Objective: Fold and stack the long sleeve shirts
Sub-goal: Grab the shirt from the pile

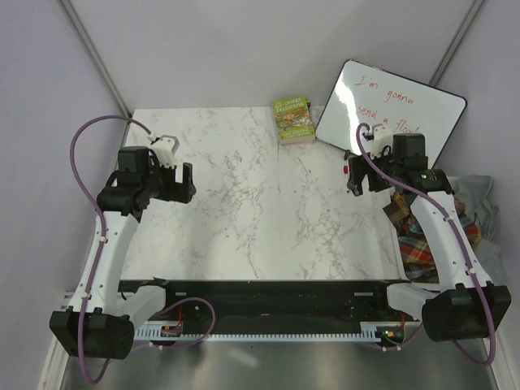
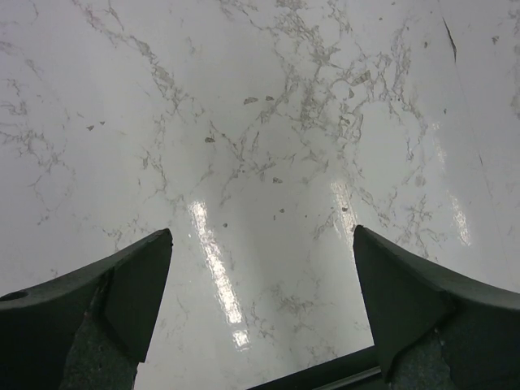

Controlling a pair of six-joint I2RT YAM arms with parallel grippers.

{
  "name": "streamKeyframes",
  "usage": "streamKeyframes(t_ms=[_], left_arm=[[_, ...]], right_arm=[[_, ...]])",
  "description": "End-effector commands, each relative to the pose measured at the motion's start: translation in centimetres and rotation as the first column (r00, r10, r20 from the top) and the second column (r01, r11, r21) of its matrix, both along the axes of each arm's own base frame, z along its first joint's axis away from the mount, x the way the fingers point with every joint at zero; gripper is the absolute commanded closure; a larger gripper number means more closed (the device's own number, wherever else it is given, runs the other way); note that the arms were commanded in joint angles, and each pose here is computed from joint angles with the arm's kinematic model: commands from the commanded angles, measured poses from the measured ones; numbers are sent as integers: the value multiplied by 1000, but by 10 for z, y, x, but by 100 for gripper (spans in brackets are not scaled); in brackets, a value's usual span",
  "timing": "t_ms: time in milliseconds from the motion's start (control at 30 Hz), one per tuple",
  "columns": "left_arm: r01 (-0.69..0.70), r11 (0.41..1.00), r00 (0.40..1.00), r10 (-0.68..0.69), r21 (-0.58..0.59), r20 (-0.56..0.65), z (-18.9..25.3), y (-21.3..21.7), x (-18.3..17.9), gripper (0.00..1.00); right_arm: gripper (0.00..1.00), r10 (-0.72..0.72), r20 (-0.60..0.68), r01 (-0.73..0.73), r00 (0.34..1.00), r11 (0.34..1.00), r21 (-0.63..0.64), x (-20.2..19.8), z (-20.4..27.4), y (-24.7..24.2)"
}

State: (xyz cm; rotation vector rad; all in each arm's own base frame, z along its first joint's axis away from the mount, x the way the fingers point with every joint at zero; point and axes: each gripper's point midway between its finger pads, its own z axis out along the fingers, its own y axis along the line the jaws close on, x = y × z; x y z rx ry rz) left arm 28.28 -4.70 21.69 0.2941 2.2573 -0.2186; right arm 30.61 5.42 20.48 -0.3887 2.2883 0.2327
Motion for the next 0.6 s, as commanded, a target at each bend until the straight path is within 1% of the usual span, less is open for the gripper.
streamKeyframes(t_ms=[0,200,300,333,400,433,500,533,567], left_arm=[[32,999,999,-31,-44,33,19,-9,5,1],[55,997,997,-53,-53,48,28,-13,6,1],[78,994,996,-74,-76,48,33,-19,5,1],[82,993,996,-78,-83,49,35,-20,6,1],[102,990,994,-98,-99,48,37,-24,6,1],[115,988,993,-111,-107,45,40,-27,6,1],[144,981,989,-138,-132,51,45,-33,5,1],[161,976,986,-155,-143,57,48,-37,5,1],[198,966,980,-190,-164,63,51,-43,2,1]], right_arm=[[2,35,42,-35,999,999,9,8,32,4],[2,48,55,-48,997,999,6,9,54,5],[2,20,41,-17,999,998,-62,10,61,-10],[2,0,41,3,999,997,-83,9,63,-19],[2,11,25,-8,1000,993,-116,4,70,-28],[2,-33,36,37,999,991,-126,4,81,-46],[2,-34,-21,30,999,986,-165,-8,79,-61],[2,-68,-15,64,998,982,-180,-12,87,-78],[2,-54,-56,41,997,975,-216,-24,84,-87]])
